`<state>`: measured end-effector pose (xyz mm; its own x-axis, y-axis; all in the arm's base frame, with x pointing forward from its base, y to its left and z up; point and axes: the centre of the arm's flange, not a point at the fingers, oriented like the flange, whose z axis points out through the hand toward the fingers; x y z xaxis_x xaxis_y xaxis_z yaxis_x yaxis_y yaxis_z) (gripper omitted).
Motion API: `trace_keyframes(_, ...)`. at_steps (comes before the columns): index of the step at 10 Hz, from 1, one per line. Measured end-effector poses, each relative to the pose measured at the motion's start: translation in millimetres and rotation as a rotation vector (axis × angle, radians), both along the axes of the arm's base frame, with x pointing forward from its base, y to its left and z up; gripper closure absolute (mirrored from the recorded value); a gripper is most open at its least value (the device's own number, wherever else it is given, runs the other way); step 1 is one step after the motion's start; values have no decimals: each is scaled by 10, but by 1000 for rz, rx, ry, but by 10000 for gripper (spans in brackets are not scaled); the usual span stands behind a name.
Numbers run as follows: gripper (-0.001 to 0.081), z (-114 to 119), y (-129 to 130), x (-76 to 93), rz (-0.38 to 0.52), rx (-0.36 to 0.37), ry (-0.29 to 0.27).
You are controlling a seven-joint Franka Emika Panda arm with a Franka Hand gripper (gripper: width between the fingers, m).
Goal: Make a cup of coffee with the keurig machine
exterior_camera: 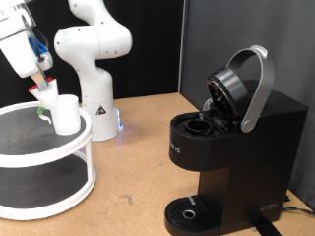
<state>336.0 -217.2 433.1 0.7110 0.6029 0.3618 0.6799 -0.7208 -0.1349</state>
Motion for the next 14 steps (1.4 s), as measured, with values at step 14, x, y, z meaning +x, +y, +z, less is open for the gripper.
trace_keyframes(14, 712, 506, 888, 746, 35, 328, 28)
